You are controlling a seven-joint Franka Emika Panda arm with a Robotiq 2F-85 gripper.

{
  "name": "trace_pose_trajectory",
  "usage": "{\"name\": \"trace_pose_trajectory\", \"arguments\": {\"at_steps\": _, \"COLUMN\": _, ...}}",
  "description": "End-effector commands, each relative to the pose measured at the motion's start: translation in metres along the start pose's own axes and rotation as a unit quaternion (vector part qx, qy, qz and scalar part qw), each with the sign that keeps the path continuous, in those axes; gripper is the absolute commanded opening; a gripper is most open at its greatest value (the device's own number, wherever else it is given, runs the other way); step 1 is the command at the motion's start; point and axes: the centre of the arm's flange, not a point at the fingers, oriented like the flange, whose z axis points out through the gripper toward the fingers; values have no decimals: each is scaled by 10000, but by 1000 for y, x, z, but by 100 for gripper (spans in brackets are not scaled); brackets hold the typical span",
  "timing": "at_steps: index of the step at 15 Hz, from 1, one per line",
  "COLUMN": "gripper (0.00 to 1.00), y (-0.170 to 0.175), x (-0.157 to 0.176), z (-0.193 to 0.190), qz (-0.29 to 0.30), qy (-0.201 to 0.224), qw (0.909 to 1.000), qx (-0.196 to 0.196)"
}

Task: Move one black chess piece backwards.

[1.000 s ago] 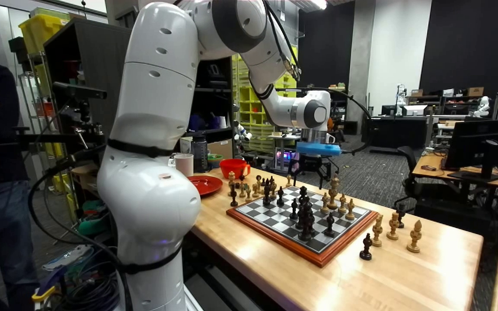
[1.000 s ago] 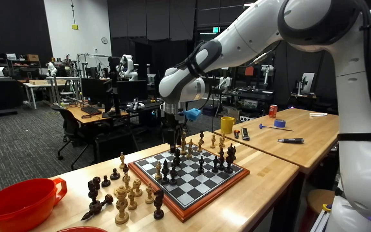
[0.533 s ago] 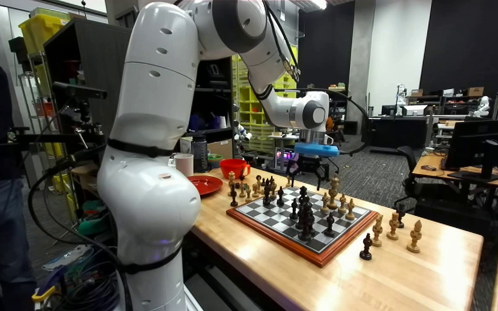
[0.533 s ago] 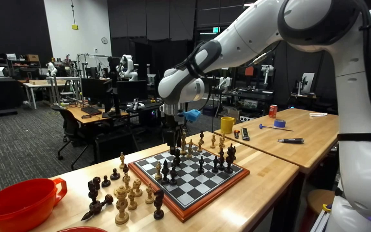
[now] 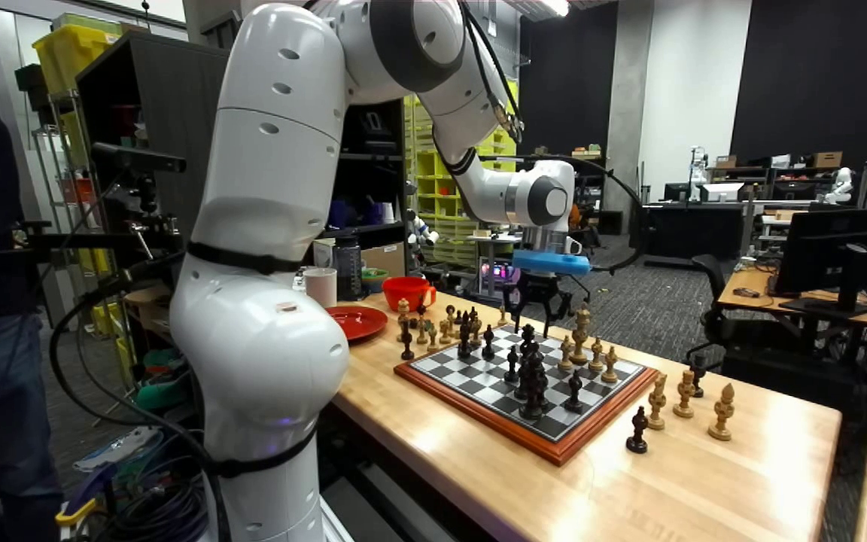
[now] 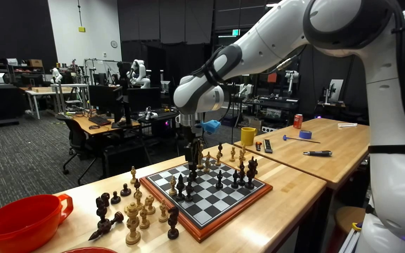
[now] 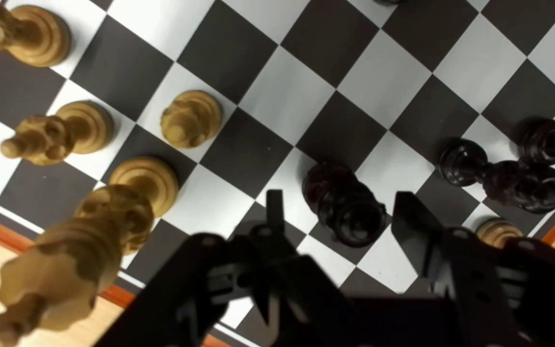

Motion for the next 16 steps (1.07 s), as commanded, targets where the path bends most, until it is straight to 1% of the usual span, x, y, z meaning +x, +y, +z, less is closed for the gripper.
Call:
{"name": "trace_pose_trajectory", "arguments": {"at_steps": 1, "gripper": 28, "y": -6, "x": -4, "z": -4, "qz": 16, "qy": -17, "qw": 10000, "qx": 60}}
{"name": "trace_pose_trajectory", "arguments": {"at_steps": 4, "gripper": 7, "y": -9, "x": -4, "z": -5, "qz": -20, "qy": -30, "qw": 10000, "qx": 66}}
{"name": "trace_pose_trajectory", "arguments": {"at_steps": 9, "gripper": 8, "y": -15, "x": 0, "z": -9, "qz": -94, "qy": -26, "qw": 9999, "qx": 43}}
{"name": "trace_pose_trajectory", "arguments": {"at_steps": 16, "gripper": 8, "y": -23, "x": 16, "z": -20, "qz": -264, "qy": 43, "qw": 9995, "qx": -139}}
